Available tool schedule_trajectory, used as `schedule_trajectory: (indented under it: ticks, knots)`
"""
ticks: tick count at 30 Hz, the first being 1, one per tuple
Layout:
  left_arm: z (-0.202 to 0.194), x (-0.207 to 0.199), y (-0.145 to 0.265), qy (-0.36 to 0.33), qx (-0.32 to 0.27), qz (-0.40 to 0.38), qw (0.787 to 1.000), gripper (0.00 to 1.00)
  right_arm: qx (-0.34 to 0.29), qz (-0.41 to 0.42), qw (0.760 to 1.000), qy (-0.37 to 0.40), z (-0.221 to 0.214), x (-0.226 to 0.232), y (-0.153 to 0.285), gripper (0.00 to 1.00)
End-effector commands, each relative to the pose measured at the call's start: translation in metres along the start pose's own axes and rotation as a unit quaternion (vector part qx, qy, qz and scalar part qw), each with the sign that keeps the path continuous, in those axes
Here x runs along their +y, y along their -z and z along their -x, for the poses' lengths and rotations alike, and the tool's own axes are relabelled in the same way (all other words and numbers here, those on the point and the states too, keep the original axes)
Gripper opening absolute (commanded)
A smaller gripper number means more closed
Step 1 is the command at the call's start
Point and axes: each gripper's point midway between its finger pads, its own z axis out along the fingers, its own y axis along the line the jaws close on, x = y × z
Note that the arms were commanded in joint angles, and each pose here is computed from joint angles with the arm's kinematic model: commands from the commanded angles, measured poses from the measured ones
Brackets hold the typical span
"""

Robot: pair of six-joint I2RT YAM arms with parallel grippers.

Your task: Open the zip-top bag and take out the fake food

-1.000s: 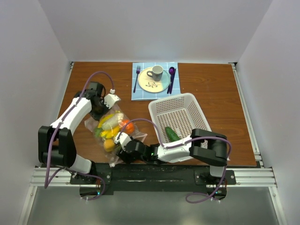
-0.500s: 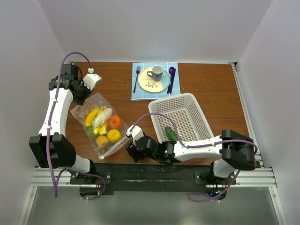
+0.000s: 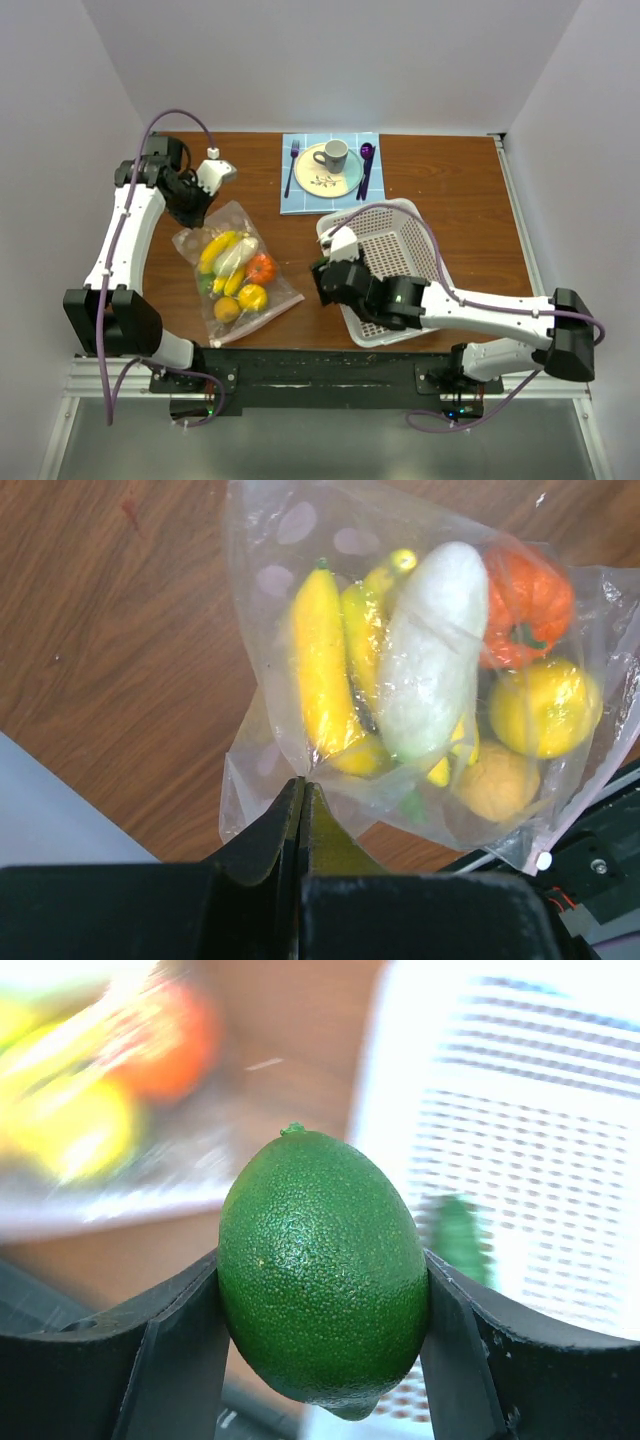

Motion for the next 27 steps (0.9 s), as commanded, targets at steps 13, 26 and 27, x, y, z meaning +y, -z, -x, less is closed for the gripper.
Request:
schedule_trajectory:
  ticks: [13, 26, 27]
  knots:
    - [-0.047, 0.015, 0.002, -0.009, 0.053, 0.100, 0.994, 0.00, 0.039, -0.173, 0.984, 0.007, -0.001, -0.091, -0.020, 0.99]
    - [-0.114, 0.006, -0.055, -0.032, 0.151, 0.127, 0.980, 0.00, -0.024, 0.170, 0.976, 0.133, -0.030, 0.086, 0.008, 0.54]
    - [-0.120, 0.001, -0.063, -0.030, 0.155, 0.124, 0.980, 0.00, -0.010, 0.187, 0.973, 0.137, -0.039, 0.095, 0.006, 0.41]
